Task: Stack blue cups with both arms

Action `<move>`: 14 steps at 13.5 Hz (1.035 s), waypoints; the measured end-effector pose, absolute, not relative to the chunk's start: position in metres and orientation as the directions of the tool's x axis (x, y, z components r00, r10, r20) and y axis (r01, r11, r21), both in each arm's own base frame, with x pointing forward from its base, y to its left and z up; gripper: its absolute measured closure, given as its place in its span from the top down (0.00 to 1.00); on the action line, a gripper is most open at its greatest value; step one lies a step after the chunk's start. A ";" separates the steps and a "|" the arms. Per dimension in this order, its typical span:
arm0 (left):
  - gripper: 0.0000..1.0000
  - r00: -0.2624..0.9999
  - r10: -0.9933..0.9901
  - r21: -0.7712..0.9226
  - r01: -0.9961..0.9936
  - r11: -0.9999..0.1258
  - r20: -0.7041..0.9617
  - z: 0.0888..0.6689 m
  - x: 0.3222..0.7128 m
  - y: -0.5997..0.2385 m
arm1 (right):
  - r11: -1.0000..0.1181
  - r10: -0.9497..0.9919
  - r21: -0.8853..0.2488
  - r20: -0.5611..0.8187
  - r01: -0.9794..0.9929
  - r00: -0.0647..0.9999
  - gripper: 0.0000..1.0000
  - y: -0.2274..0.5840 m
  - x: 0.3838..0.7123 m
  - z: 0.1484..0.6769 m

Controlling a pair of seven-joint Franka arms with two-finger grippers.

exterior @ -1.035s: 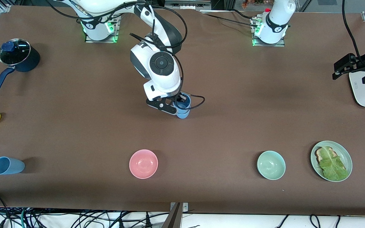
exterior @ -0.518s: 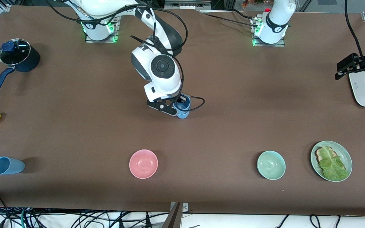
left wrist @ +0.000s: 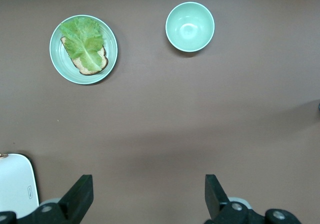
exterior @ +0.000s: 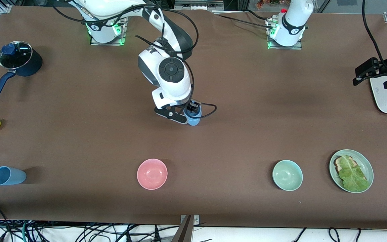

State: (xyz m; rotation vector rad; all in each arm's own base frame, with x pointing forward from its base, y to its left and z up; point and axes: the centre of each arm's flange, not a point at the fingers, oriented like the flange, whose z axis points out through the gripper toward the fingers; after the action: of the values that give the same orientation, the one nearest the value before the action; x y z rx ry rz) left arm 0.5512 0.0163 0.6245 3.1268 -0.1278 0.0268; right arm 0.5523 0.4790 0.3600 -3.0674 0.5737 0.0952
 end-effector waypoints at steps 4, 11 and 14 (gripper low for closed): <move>0.99 0.997 -0.078 0.011 -0.079 -0.997 0.018 0.624 0.551 0.013 | -0.961 -0.276 0.016 -0.071 -0.276 0.959 1.00 0.439 0.580 0.387; 0.99 0.997 -0.077 0.012 -0.077 -0.997 0.018 0.624 0.552 0.012 | -0.991 -0.125 0.053 -0.116 -0.119 0.985 1.00 0.301 0.629 0.455; 0.99 0.997 -0.078 0.012 -0.078 -0.997 0.018 0.624 0.552 0.012 | -0.996 -0.048 0.075 -0.118 -0.040 0.992 1.00 0.223 0.637 0.478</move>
State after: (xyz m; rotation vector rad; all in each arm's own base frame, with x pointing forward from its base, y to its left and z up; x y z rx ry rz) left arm 0.5516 0.0115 0.6243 3.1268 -0.1221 0.0268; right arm 0.6373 0.2226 0.4784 -3.2080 0.0709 0.1932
